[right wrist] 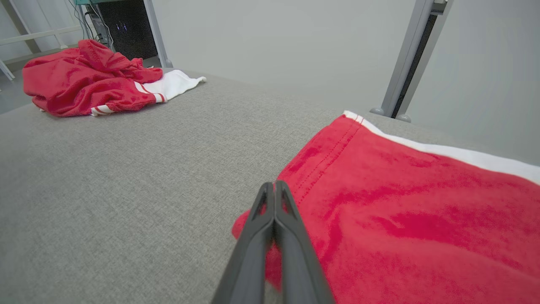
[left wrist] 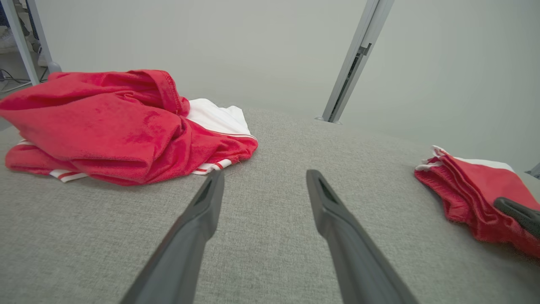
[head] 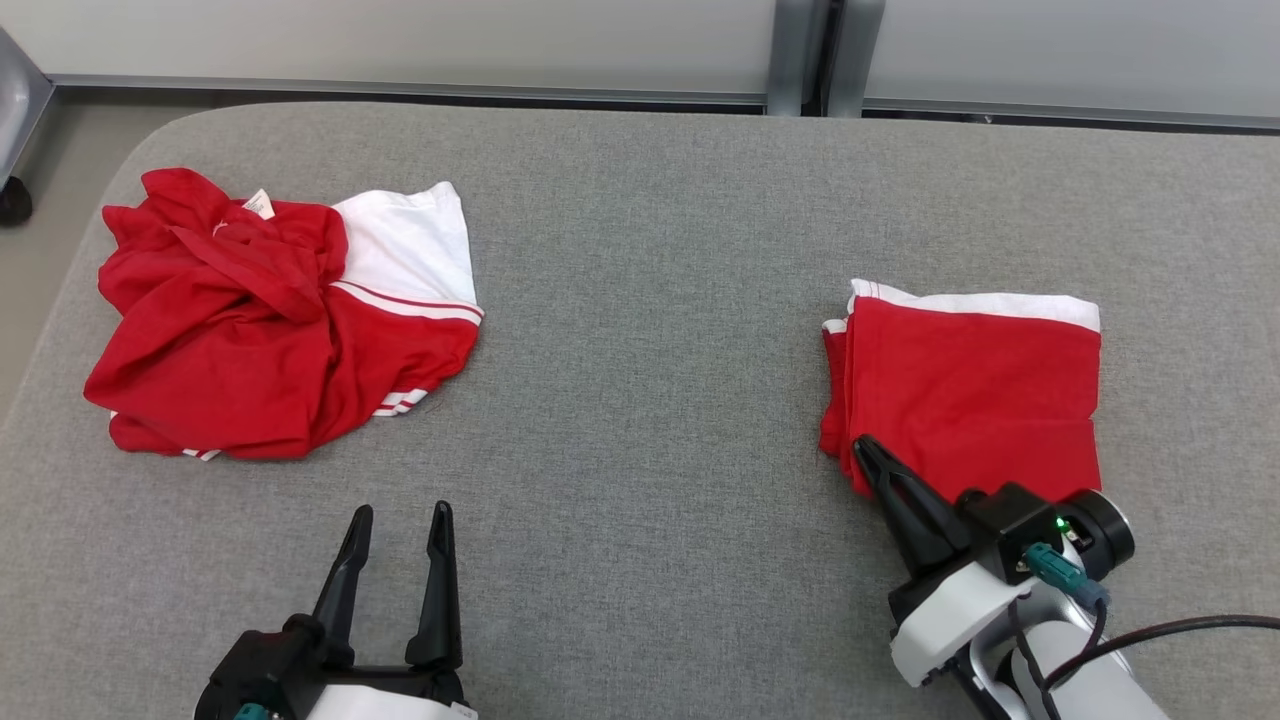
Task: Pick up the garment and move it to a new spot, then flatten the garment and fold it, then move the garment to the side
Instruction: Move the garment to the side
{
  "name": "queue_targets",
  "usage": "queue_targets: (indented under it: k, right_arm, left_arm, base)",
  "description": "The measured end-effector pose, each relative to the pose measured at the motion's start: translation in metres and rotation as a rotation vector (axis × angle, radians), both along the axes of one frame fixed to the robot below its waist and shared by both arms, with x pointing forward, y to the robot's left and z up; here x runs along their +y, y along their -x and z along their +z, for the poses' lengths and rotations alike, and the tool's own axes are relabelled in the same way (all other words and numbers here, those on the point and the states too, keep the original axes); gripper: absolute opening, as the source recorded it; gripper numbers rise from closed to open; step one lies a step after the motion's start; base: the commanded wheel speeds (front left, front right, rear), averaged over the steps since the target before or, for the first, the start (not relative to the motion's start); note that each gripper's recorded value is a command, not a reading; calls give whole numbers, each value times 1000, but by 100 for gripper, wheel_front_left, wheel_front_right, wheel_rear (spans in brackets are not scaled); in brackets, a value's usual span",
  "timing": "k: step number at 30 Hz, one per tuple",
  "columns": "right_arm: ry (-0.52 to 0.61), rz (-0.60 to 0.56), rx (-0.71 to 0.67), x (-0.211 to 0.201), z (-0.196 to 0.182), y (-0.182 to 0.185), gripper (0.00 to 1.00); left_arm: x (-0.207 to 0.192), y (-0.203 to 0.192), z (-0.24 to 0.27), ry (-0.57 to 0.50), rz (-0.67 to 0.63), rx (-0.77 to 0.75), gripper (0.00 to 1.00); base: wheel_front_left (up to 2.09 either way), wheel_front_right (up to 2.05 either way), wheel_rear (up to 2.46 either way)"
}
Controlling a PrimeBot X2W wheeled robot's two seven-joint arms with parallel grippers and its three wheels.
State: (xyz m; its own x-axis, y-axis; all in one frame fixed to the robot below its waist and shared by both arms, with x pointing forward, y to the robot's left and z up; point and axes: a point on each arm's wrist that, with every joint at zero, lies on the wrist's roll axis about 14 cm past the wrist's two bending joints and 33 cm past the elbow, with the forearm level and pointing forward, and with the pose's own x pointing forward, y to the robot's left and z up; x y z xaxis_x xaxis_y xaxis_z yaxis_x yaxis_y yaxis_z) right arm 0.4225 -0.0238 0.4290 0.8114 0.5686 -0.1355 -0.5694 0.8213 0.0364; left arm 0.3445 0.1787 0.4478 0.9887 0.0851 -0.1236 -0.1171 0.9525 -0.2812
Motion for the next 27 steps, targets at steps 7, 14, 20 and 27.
queue_targets:
  k: [7, 14, 20, 27]
  right_arm:
    - [19, 18, 59, 5, -18, 16, 0]
    - [-30, 19, 3, 8, 9, 24, 0]
    - [-60, -117, -95, -41, 44, 35, 97]
    - [-41, -333, -171, -118, 66, 64, 100]
  left_arm:
    - [-2, 0, 0, -1, -9, 0, 100]
    - [4, 11, 0, -3, 9, 1, 100]
    - [10, 24, 9, -16, 22, -26, 100]
    - [17, 46, 12, -50, 27, -40, 100]
  base:
    - [0, 0, 0]
    - [0, 0, 0]
    - [0, 0, 0]
    - [0, 0, 0]
